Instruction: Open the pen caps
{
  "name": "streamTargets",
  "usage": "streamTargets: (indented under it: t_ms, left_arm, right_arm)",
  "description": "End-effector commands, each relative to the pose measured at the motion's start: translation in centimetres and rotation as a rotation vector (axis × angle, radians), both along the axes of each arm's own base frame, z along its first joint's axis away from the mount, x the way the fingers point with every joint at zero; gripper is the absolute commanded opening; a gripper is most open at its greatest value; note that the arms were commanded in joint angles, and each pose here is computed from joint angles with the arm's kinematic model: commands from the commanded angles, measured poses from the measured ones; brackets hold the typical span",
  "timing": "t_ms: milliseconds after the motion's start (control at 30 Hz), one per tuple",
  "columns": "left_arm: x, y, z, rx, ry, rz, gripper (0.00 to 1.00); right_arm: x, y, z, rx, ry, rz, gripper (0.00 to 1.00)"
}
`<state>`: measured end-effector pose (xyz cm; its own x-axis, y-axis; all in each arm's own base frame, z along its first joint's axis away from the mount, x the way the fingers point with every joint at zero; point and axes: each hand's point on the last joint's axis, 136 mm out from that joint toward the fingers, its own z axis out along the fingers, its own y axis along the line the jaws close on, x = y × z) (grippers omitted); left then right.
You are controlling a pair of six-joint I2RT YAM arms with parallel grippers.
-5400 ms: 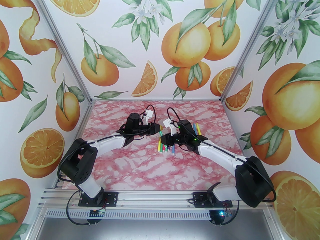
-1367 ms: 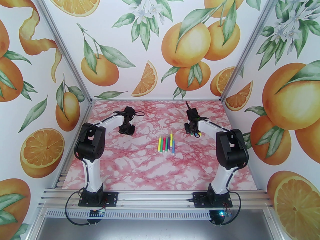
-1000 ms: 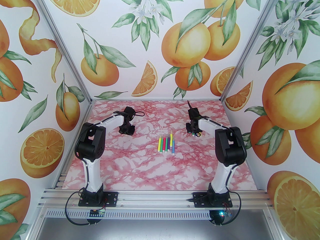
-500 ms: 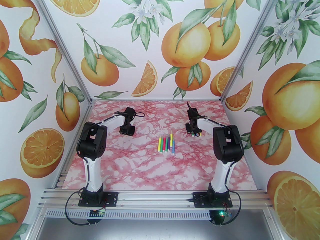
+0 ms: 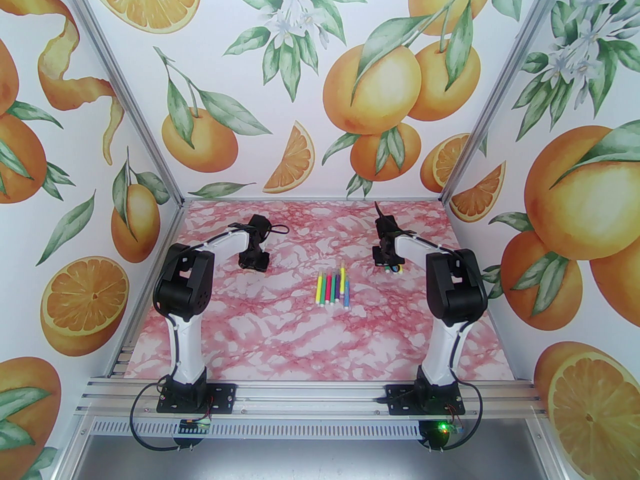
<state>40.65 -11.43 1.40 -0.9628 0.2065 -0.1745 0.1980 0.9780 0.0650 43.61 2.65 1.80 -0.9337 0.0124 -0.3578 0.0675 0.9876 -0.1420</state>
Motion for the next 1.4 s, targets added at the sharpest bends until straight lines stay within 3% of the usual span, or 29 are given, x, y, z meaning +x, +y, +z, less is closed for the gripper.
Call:
streamTargets:
  t_ms: [0,667,967,1367]
  left_arm:
    - [0.9,-0.1,1.0,-0.019,-0.042,-0.001,0.33]
    - [0.8,-1.1,9.7,-0.141,-0.249,0.002,0.49]
    - [-0.8,-0.7,10.6,-0.178,-0.291,0.028,0.5]
    - [-2.9,-0.2,11.2,-0.225,-0.355,0.069,0.55]
  right_arm:
    - [-0.1,-1.4,-0.9,-0.051,0.032,-0.013,0.16]
    - [-0.1,-1.4,-0.6,-0.057,0.033,-0.007,0.27]
    - [-0.3,-0.8,0.7,-0.052,0.019,0.01,0.33]
    - [-2.2,3.8,4.2,-0.05,-0.029,0.119,0.38]
